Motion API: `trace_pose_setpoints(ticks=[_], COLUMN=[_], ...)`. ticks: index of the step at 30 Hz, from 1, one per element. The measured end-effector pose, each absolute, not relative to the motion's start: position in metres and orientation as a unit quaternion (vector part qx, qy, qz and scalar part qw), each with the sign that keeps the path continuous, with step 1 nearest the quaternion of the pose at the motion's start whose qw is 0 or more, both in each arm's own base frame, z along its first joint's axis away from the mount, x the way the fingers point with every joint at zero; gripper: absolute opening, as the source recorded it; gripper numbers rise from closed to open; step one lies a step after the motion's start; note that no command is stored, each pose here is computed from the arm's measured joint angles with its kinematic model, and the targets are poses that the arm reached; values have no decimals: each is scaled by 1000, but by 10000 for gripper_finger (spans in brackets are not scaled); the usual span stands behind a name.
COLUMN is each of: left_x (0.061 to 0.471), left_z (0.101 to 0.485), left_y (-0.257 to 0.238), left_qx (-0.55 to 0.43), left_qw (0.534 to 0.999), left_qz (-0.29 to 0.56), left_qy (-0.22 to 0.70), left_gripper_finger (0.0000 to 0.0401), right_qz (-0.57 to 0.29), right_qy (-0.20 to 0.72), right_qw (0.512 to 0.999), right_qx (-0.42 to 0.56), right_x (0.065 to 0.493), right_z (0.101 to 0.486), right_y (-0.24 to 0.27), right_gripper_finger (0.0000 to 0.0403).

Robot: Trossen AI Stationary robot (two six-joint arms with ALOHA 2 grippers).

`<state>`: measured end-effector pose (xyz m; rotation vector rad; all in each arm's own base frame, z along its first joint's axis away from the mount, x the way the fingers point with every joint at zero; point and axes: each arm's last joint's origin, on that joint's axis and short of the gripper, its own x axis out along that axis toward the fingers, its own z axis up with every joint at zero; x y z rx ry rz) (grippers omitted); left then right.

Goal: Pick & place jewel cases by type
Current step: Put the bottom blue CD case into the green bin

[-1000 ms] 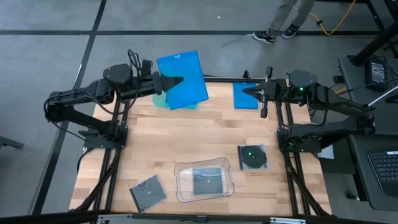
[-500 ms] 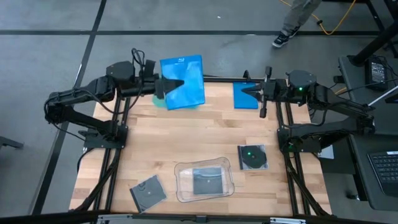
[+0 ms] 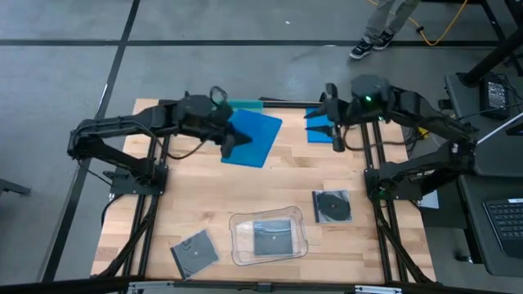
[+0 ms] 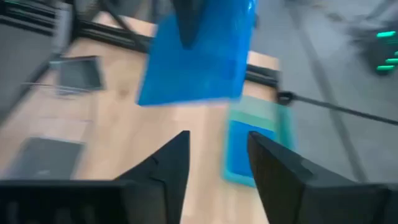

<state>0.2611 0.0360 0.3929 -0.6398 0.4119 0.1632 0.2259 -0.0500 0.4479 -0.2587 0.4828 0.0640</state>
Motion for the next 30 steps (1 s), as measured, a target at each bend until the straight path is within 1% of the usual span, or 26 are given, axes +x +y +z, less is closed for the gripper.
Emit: trace_pose_setpoints(ticks=[4, 7, 15, 24, 30], left_x=[277, 286, 298, 300, 300], left_z=[379, 370, 359, 357, 355], left_y=[34, 32, 26, 21, 16], left_qx=[-292, -278, -244, -232, -231], left_qw=[925, 925, 928, 931, 928], left_qz=[56, 49, 36, 30, 23], left_qy=[237, 255, 279, 282, 293], left_gripper_finger=[13, 13, 13, 13, 13], right_qz=[98, 130, 190, 207, 200], right_qy=[244, 247, 265, 303, 298], right_qw=[960, 957, 945, 930, 933], right_qx=[-96, -80, -13, 20, 36], right_x=[250, 266, 303, 332, 334], right_z=[453, 452, 432, 402, 402], right_y=[-57, -62, -74, -82, -82], right_gripper_finger=[190, 201, 209, 209, 209])
